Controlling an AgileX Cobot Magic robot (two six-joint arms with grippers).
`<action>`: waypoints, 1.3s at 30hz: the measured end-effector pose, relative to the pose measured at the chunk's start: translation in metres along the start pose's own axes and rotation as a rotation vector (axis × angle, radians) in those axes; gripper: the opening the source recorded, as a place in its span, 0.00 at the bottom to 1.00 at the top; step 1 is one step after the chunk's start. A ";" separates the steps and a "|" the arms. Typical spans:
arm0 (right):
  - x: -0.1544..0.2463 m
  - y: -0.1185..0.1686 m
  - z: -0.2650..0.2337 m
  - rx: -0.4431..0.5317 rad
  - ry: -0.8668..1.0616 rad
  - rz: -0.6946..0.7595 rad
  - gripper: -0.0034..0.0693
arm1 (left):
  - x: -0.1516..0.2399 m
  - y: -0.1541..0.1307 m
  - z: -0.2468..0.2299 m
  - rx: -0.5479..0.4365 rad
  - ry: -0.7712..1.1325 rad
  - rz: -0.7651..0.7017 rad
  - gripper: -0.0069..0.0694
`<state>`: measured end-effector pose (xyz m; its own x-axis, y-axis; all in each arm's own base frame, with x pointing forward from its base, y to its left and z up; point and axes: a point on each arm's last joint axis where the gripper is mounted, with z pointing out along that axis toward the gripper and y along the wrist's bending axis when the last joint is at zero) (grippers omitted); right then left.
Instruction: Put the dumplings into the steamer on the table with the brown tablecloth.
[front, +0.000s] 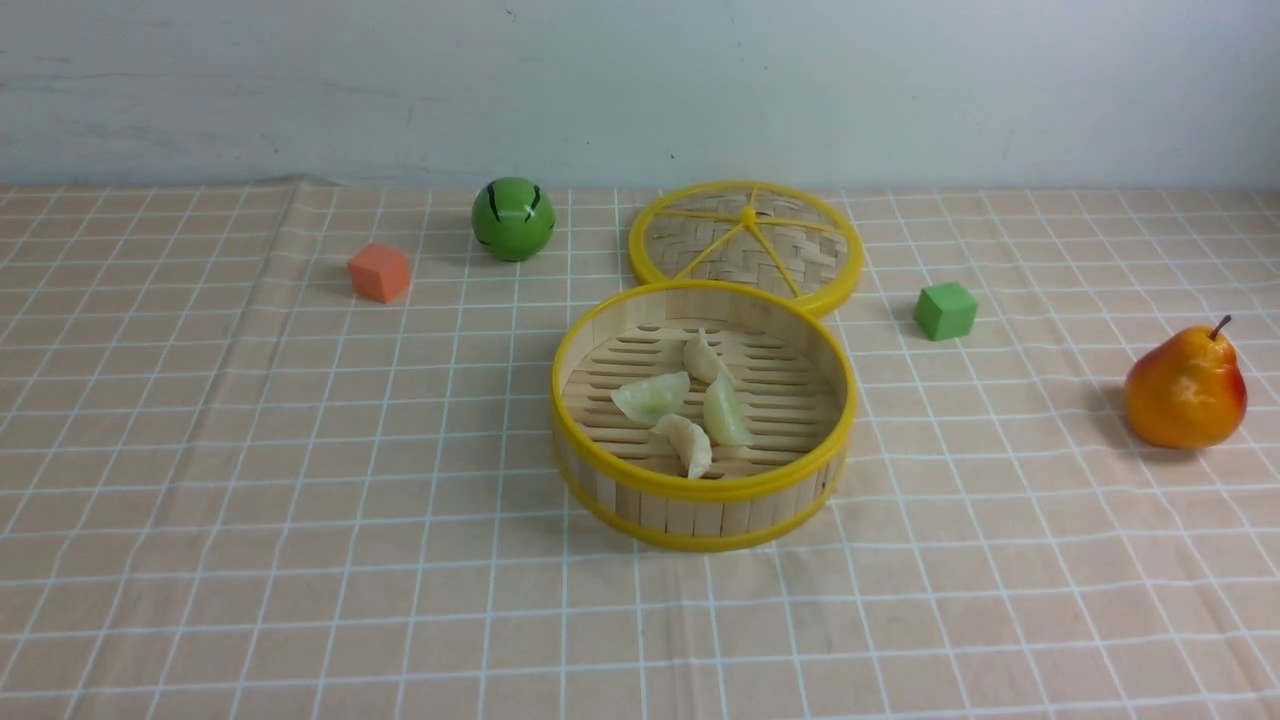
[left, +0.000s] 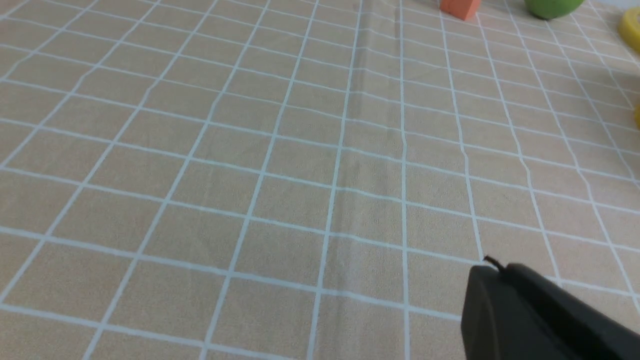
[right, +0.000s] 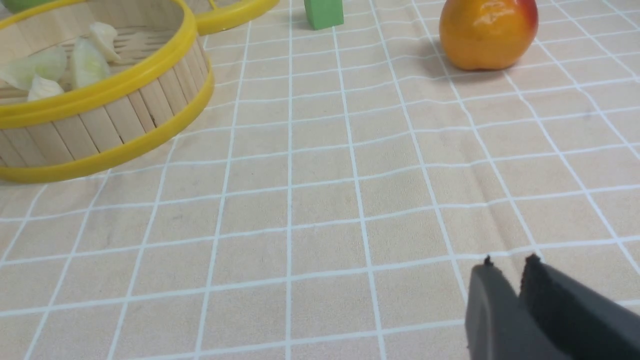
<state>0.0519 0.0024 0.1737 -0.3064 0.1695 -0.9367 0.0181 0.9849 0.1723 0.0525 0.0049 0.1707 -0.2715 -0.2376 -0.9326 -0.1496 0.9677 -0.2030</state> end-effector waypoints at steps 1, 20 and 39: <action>0.000 0.000 0.000 0.000 0.000 0.000 0.18 | 0.000 0.000 0.000 0.000 0.000 0.000 0.07; 0.000 0.000 0.000 0.000 0.000 0.000 0.20 | 0.000 0.000 0.000 0.000 0.001 0.000 0.07; 0.000 0.000 0.000 0.000 0.000 0.000 0.21 | 0.000 0.000 0.000 -0.001 0.004 0.001 0.07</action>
